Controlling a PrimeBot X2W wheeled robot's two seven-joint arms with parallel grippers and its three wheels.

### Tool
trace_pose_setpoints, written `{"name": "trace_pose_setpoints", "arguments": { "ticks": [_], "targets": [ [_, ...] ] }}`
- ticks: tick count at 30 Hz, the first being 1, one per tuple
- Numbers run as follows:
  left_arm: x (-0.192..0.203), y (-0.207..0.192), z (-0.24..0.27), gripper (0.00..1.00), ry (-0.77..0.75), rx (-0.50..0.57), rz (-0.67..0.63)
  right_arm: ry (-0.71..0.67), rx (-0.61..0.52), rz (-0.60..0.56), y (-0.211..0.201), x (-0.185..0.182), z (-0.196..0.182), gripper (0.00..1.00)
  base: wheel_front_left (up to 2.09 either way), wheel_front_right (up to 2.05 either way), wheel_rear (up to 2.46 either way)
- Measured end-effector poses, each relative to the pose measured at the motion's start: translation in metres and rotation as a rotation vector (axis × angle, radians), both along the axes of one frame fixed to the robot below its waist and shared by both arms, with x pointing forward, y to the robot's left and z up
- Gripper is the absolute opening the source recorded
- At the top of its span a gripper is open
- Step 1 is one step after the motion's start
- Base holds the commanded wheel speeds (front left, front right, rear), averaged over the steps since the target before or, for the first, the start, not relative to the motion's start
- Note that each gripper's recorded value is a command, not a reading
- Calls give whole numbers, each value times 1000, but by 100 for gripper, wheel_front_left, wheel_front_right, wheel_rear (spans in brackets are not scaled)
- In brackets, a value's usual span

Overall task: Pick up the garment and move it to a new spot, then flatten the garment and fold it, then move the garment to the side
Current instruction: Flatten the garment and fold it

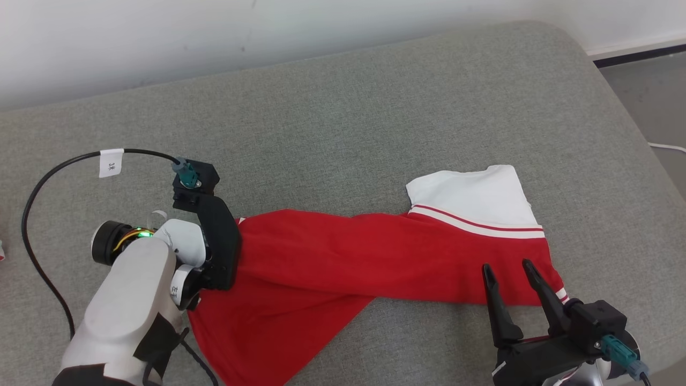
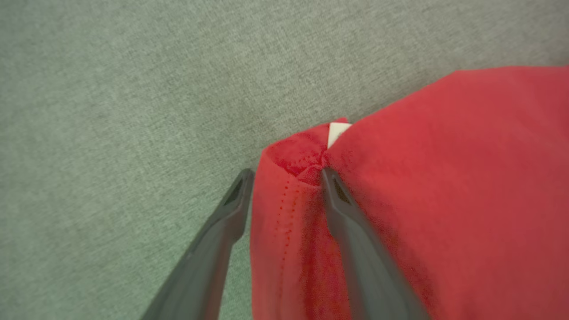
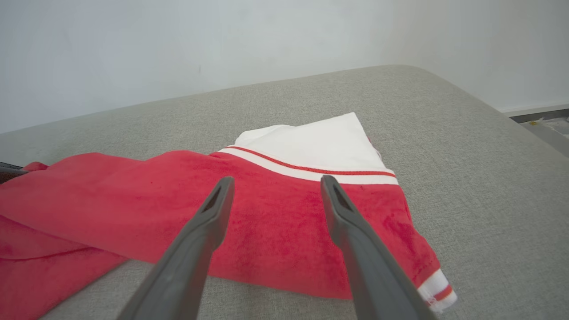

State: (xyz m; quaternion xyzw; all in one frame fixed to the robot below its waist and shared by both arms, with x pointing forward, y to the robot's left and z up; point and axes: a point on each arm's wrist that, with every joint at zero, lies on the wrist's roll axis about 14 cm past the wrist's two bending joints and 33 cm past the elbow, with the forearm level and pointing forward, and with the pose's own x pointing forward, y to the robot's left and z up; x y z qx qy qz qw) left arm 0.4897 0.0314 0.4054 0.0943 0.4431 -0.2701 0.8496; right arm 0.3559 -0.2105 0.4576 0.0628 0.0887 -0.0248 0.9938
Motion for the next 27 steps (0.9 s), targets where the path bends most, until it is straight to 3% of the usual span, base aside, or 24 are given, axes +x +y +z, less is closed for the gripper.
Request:
{"name": "trace_pose_setpoints", "arguments": {
  "ticks": [8, 15, 20, 23, 27],
  "targets": [
    [21, -3, 19, 0, -141, -93, 67, -6, 11, 2, 1, 4, 0, 100, 0, 0, 0],
    [68, -11, 112, 0, -537, -368, 208, -14, 20, 17, 6, 6, 1, 100, 0, 0, 0],
    [75, -8, 161, 0, -704, -531, 276, -28, 23, 28, 9, 8, 5, 100, 0, 0, 0],
    [73, 7, 172, 0, -741, -613, 362, -38, 25, 32, 11, 8, 8, 100, 0, 0, 0],
    [49, 35, 136, 0, -684, -670, 515, -32, 30, 37, 13, 3, 7, 100, 0, 0, 0]
  ]
}}
